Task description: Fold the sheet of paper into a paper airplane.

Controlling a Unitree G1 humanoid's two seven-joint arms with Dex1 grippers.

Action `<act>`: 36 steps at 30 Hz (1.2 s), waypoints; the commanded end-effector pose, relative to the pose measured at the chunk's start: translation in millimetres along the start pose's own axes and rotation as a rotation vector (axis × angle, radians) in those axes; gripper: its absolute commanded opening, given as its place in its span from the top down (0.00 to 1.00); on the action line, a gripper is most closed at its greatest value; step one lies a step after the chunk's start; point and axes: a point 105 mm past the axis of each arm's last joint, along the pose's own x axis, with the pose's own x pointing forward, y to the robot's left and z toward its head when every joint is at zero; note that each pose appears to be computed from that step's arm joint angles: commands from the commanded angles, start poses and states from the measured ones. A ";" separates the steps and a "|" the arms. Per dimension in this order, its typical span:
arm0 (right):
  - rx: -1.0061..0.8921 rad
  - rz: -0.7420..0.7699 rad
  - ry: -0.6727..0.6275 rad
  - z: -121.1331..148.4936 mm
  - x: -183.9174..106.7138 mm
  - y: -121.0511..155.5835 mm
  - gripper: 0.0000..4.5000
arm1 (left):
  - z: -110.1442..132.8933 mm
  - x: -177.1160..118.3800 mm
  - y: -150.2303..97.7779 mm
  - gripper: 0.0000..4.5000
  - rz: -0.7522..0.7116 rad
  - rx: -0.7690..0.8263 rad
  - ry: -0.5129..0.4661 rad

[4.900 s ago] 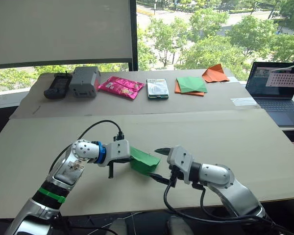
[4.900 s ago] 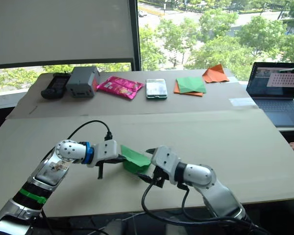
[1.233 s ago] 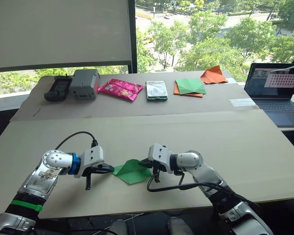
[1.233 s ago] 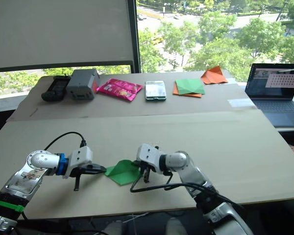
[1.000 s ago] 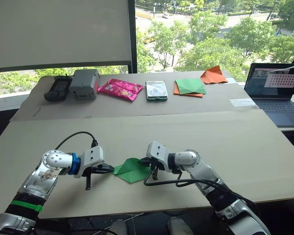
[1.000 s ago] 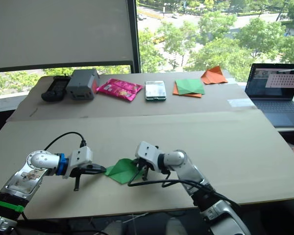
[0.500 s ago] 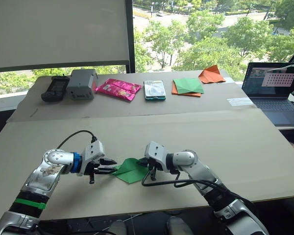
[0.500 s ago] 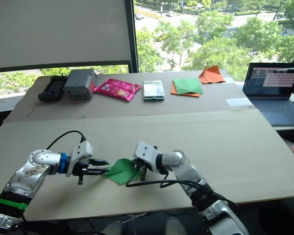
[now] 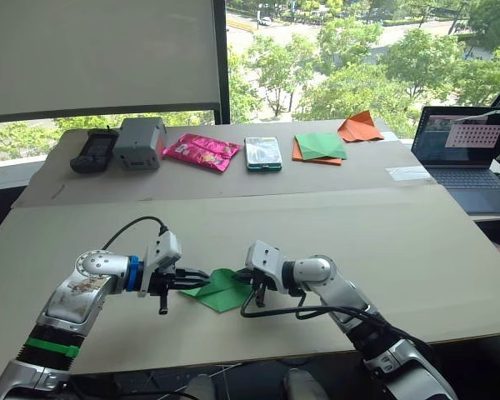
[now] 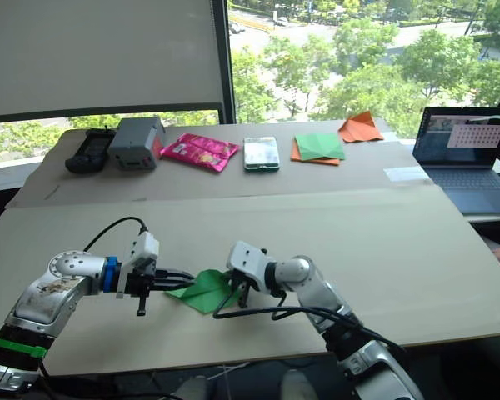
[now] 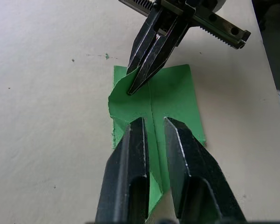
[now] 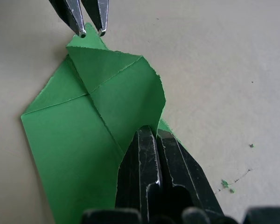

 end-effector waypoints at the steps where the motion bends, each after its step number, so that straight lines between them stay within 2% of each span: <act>1: 0.011 0.011 0.028 -4.3 2.2 3.8 1.00 | 6.6 4.3 0.1 1.00 -0.012 0.044 -0.007; 10: 0.017 0.007 0.028 -2.9 2.1 3.9 1.00 | -18.0 13.2 14.1 1.00 0.049 0.079 0.101; 21: 0.011 -0.015 0.022 2.0 2.6 0.0 1.00 | -31.6 20.7 7.2 1.00 0.036 0.071 0.127; 26: 0.025 -0.084 -0.053 20.4 -3.7 -13.0 0.66 | -33.5 20.9 7.1 1.00 0.043 0.061 0.128; 29: -0.017 -0.109 -0.130 39.7 -14.8 -16.4 0.66 | -34.6 20.5 7.6 1.00 0.047 0.058 0.129; 33: -0.108 -0.115 -0.169 52.0 -22.1 -8.0 0.66 | -35.1 19.8 7.7 1.00 0.047 0.055 0.131; 36: -0.130 -0.096 -0.200 57.6 -22.8 2.4 0.83 | -35.2 19.2 7.7 1.00 0.048 0.053 0.131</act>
